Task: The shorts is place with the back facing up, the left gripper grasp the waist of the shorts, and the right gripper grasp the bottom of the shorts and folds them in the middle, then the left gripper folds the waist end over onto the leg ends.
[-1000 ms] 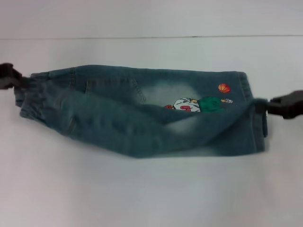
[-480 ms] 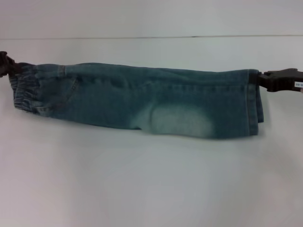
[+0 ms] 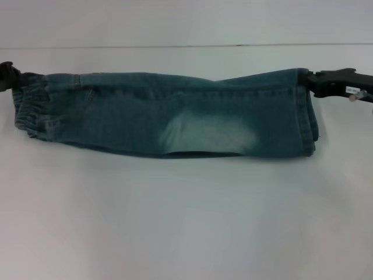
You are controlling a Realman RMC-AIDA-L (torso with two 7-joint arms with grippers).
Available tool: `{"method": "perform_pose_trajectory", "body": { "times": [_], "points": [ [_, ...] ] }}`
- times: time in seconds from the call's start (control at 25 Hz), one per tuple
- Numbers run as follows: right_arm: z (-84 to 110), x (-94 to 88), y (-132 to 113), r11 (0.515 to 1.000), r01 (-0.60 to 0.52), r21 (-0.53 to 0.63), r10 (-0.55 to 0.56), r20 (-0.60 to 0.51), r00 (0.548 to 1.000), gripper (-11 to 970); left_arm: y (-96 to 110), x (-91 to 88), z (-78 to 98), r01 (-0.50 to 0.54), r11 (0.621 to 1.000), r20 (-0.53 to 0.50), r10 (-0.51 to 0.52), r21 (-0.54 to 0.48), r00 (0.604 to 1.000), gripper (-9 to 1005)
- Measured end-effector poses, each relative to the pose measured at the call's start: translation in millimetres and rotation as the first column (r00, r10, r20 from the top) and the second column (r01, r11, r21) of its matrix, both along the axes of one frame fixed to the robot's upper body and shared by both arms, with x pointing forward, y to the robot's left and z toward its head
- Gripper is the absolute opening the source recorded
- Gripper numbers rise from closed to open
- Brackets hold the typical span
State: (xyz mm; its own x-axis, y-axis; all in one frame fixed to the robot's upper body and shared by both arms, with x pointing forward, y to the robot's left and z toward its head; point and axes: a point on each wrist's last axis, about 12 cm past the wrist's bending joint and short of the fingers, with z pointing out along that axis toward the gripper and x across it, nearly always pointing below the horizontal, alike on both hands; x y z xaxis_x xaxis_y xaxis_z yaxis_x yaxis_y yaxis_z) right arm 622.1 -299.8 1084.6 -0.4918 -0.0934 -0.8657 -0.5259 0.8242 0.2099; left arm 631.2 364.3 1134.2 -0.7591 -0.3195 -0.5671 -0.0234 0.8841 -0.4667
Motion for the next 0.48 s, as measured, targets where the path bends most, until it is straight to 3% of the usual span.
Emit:
{"method": "perform_pose_trajectory", "body": {
  "times": [0.48],
  "points": [
    [-5.6,9.9,21.4,0.998,0.028,-0.057,-0.026,0.048,0.999,36,-15.0,3.5,-9.5,0.007,1.0,0.056,-0.008,0.028,0.998,92]
  ]
}}
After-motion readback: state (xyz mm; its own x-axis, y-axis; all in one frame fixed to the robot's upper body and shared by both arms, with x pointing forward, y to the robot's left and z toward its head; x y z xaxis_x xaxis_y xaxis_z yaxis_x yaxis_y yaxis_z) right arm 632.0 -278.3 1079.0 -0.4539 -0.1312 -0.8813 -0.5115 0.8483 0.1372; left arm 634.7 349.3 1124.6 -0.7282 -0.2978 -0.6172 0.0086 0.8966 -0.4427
